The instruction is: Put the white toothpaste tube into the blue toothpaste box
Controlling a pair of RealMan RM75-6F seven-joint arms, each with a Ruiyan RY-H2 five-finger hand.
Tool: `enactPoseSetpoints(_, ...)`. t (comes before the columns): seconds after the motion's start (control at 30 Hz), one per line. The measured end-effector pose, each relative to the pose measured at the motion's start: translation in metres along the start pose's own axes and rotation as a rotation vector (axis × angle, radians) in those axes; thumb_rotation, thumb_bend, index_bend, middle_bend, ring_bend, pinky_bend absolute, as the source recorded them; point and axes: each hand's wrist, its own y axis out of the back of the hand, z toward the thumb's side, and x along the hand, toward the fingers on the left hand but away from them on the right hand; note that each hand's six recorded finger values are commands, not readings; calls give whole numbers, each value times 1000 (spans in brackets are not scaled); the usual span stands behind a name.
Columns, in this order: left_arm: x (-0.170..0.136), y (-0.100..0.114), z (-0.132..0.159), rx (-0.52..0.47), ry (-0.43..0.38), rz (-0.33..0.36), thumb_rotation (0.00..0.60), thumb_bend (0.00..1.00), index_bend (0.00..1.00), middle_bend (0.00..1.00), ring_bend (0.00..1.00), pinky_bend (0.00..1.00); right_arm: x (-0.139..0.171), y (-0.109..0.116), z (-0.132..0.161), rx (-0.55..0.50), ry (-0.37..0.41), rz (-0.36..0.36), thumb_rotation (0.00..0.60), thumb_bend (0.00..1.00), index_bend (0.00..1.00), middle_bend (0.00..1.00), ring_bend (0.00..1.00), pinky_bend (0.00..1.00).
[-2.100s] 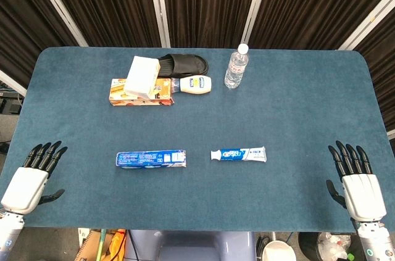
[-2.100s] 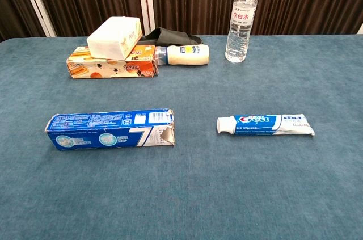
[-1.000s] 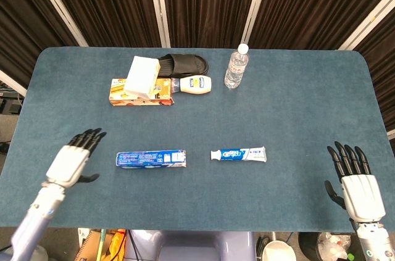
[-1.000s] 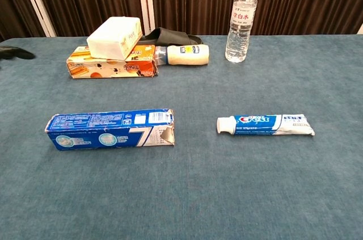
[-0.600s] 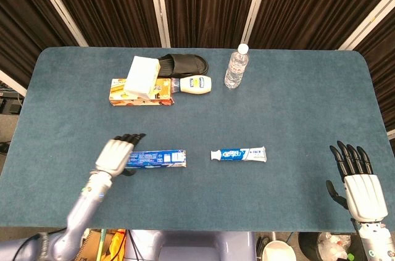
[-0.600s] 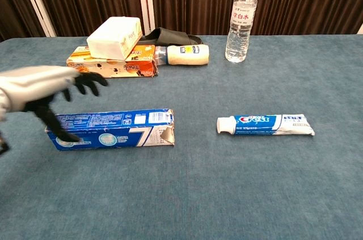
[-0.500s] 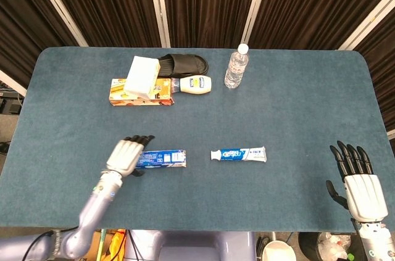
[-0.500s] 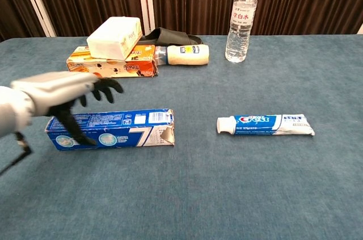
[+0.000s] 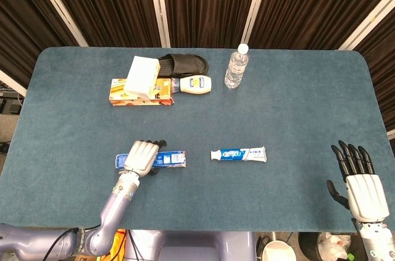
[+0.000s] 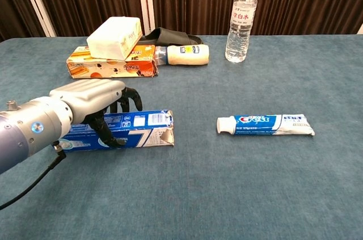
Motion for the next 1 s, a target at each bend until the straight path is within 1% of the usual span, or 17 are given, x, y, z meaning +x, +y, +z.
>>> enactPoseSetpoints(0.1, -1, -2, 0, -4, 2, -5, 600, 370, 376, 541, 528, 574, 0, 0, 0, 2, 0, 1, 600, 365, 0, 0, 0, 0)
enactPoseSetpoints(0.13, -1, -2, -1, -6, 3, -7, 600, 377, 382, 546, 532, 579, 0, 0, 0, 2, -1, 1, 600, 365, 0, 0, 0, 0)
enactPoseSetpoints(0.33, -1, 0, 1, -18, -1, -6, 600, 387, 385, 548, 534, 581, 0, 0, 0, 4, -4, 2, 600, 365, 0, 0, 0, 0)
enactPoseSetpoints(0.47, -4, 9, 2, -36, -20, 19, 600, 388, 385, 545, 533, 580, -1, 0, -1, 2, -10, 0, 600, 365, 0, 0, 0, 0)
enactPoseSetpoints(0.63, -10, 32, -5, -29, -57, 93, 600, 387, 387, 544, 533, 575, -8, 4, -4, 5, -24, -12, 600, 364, 0, 0, 0, 0)
enactPoseSetpoints(0.73, -15, 50, -15, 7, -80, 155, 600, 387, 389, 543, 533, 569, -19, 7, -3, 12, -14, -13, 600, 365, 0, 6, 0, 0)
enactPoseSetpoints(0.83, -20, 69, -28, 81, -101, 228, 600, 387, 389, 542, 533, 565, -36, 7, 5, 27, 14, -7, 600, 364, 1, 51, 0, 0)
enactPoseSetpoints(0.93, -24, 89, -46, 176, -115, 311, 600, 387, 390, 542, 533, 560, -56, 5, 17, 47, 45, 7, 600, 364, 6, 66, 0, 0)
enactPoseSetpoints(1.0, -25, 100, -57, 217, -117, 352, 600, 387, 390, 541, 533, 557, -69, 2, 29, 59, 67, 27, 600, 365, 20, 73, 0, 0)
